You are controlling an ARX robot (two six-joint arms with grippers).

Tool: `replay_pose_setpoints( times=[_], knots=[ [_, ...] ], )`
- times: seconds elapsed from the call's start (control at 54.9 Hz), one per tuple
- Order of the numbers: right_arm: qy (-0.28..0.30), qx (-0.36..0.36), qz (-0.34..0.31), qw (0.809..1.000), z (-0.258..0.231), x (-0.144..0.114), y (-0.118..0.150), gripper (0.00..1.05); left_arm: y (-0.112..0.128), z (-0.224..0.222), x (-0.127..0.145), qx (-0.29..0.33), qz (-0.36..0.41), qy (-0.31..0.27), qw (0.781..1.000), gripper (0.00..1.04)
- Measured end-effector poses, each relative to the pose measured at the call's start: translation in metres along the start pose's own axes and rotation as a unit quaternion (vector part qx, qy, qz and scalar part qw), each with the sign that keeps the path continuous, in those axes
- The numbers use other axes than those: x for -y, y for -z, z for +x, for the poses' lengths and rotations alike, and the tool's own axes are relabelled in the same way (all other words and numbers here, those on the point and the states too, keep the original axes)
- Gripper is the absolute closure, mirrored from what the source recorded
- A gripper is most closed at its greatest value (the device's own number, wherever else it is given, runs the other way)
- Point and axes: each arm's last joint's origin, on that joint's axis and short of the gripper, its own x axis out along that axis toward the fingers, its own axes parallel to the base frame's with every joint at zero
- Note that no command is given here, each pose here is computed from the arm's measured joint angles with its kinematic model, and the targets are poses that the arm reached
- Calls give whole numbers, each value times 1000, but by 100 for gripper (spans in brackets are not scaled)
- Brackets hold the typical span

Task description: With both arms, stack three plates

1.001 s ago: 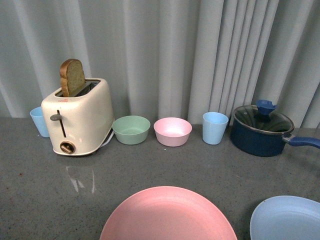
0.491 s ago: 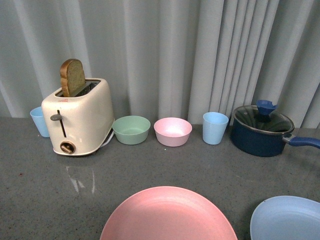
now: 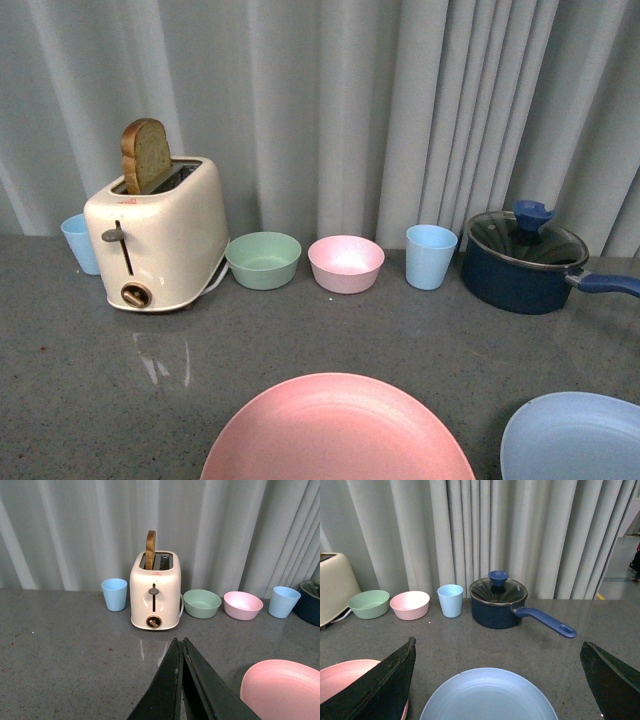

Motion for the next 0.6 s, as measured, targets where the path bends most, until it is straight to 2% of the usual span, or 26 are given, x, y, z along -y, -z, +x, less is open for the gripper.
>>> replay_pose_setpoints(
  times=[0.164, 0.473, 0.528, 0.564, 0.601],
  knots=[
    [0, 0, 0, 1000, 0, 0, 0, 7, 0, 0, 0, -2, 0, 0, 1000, 100],
    [0, 0, 0, 1000, 0, 0, 0, 7, 0, 0, 0, -2, 0, 0, 1000, 42],
    [36, -88, 44, 994, 0, 0, -1, 7, 0, 0, 0, -2, 0, 0, 1000, 31],
    [61, -168, 85, 980, 3, 1, -3, 7, 0, 0, 0, -2, 0, 0, 1000, 26],
    [72, -217, 124, 966, 8, 2, -5, 7, 0, 0, 0, -2, 0, 0, 1000, 19]
  ],
)
